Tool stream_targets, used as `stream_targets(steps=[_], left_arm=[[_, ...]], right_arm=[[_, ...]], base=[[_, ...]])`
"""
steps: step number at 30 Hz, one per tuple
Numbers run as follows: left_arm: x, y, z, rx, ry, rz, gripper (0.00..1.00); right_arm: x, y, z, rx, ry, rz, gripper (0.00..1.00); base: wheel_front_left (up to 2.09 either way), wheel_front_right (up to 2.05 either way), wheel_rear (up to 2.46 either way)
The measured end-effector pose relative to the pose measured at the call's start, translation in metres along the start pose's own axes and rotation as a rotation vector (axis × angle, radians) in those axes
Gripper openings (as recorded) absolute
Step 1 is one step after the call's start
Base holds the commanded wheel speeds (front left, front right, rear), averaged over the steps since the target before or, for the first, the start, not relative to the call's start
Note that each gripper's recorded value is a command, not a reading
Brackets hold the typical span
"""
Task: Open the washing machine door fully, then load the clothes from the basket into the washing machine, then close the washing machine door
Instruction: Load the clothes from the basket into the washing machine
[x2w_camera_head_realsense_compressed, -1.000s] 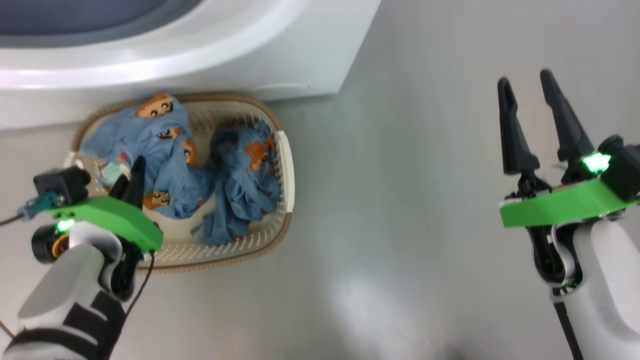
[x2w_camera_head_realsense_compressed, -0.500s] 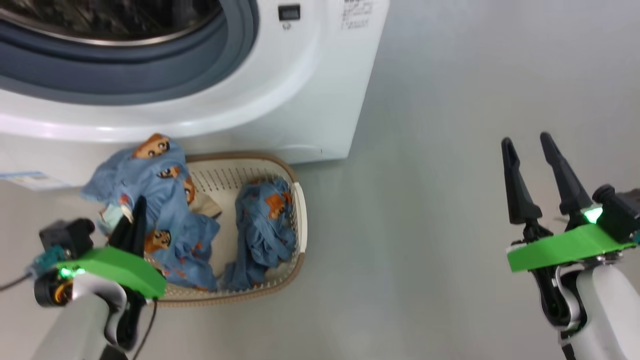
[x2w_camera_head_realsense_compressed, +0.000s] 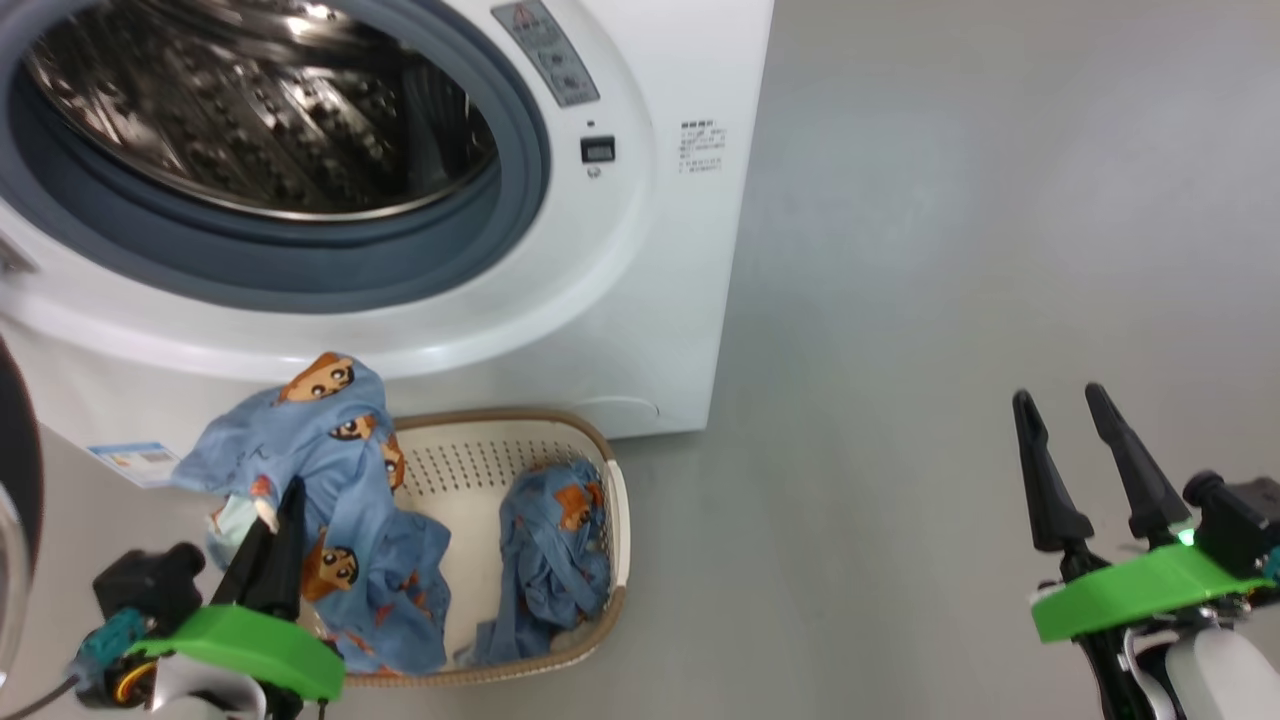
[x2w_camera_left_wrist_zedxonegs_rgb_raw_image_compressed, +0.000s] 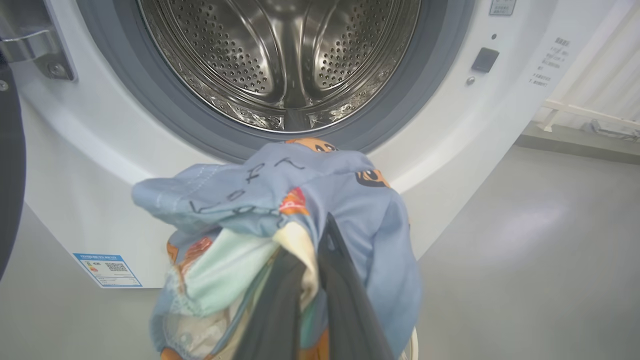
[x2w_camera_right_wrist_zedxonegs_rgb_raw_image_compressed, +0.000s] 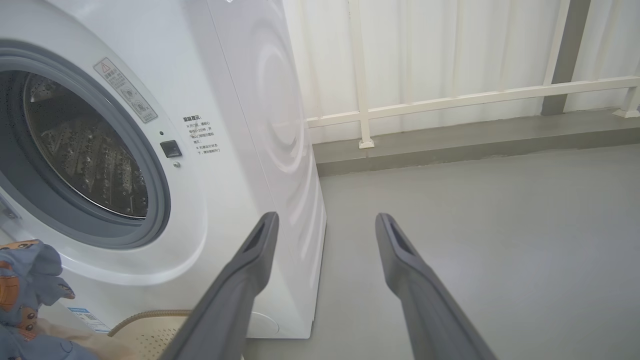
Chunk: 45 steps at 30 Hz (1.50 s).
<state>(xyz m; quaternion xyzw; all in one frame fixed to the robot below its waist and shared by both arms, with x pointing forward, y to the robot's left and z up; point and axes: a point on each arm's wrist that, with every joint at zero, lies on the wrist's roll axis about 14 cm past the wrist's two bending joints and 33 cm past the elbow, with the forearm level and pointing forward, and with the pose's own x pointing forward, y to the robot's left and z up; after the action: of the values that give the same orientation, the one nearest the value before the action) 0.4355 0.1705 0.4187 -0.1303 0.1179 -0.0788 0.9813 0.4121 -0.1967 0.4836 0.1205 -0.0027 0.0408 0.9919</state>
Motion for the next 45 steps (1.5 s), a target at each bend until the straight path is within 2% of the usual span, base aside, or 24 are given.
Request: stream_targets(steps=[13, 24, 35, 45], left_arm=[[-0.049, -0.004, 0.044, 0.036, -0.178, 0.012, 0.0], [-0.078, 0.0, 0.051, 0.028, -0.237, 0.055, 0.0], [-0.065, -0.001, 0.046, 0.02, -0.225, 0.057, 0.0], [-0.007, -0.004, 0.07, 0.038, -0.265, 0.019, 0.0]], right_arm=[[-0.025, 0.002, 0.013, -0.013, -0.027, 0.007, 1.0], [-0.029, 0.001, 0.01, -0.011, -0.02, 0.001, 1.0], [-0.023, -0.003, -0.003, -0.004, 0.015, -0.011, 1.0], [0.006, -0.006, -0.012, 0.013, 0.02, -0.02, 1.0]], base=[[0.0, 0.0, 0.0], [0.0, 0.0, 0.0], [0.0, 0.0, 0.0], [0.0, 0.0, 0.0]])
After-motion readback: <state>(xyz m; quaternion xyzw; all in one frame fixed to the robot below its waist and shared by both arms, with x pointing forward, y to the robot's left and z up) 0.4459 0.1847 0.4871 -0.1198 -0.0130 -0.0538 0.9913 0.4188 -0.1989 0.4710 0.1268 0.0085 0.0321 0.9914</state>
